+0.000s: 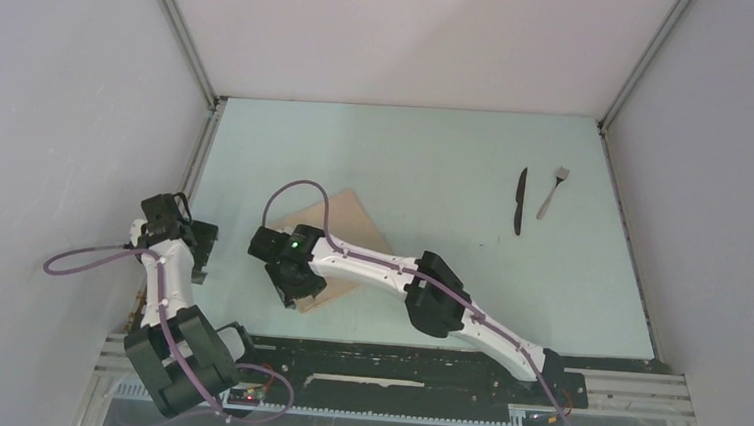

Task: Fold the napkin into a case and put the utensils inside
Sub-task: Pick up the lower triangle-folded napkin from the center of the board.

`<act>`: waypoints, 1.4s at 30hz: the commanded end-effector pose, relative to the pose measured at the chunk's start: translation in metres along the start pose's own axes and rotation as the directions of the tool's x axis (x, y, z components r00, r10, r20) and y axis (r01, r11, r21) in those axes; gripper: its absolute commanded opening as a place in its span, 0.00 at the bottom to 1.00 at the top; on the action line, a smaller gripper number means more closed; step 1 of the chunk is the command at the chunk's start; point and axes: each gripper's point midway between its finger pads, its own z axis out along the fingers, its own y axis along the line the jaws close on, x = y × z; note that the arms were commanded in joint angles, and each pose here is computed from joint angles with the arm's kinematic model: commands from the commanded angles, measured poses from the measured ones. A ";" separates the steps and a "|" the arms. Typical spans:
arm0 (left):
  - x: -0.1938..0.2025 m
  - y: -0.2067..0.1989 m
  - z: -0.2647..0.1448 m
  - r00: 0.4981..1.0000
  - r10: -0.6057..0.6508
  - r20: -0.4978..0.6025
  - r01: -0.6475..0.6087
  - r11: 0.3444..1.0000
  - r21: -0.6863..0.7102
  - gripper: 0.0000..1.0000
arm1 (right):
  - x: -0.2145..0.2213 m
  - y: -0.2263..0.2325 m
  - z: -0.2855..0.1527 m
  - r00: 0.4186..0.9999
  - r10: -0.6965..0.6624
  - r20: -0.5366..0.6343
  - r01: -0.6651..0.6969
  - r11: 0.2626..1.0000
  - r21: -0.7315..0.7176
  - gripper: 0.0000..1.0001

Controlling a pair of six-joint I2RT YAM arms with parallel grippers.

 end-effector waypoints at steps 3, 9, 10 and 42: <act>-0.005 -0.004 0.002 1.000 -0.007 0.011 0.007 1.000 0.023 0.82 | 0.002 -0.009 0.010 0.997 -0.066 0.030 0.063 0.992 0.105 0.61; -0.006 -0.002 0.002 1.000 -0.011 0.016 0.010 1.000 0.017 0.82 | 0.015 -0.022 0.028 0.993 -0.118 0.006 0.114 0.970 0.216 0.56; -0.006 -0.001 0.002 1.000 -0.012 0.016 0.012 1.000 0.015 0.82 | 0.018 -0.025 0.032 0.993 -0.120 -0.002 0.117 0.966 0.230 0.55; 0.084 -0.032 0.009 0.922 0.222 -0.316 -0.067 0.897 0.436 0.83 | -0.038 -0.002 -0.084 0.971 0.128 0.202 0.005 0.833 -0.553 0.00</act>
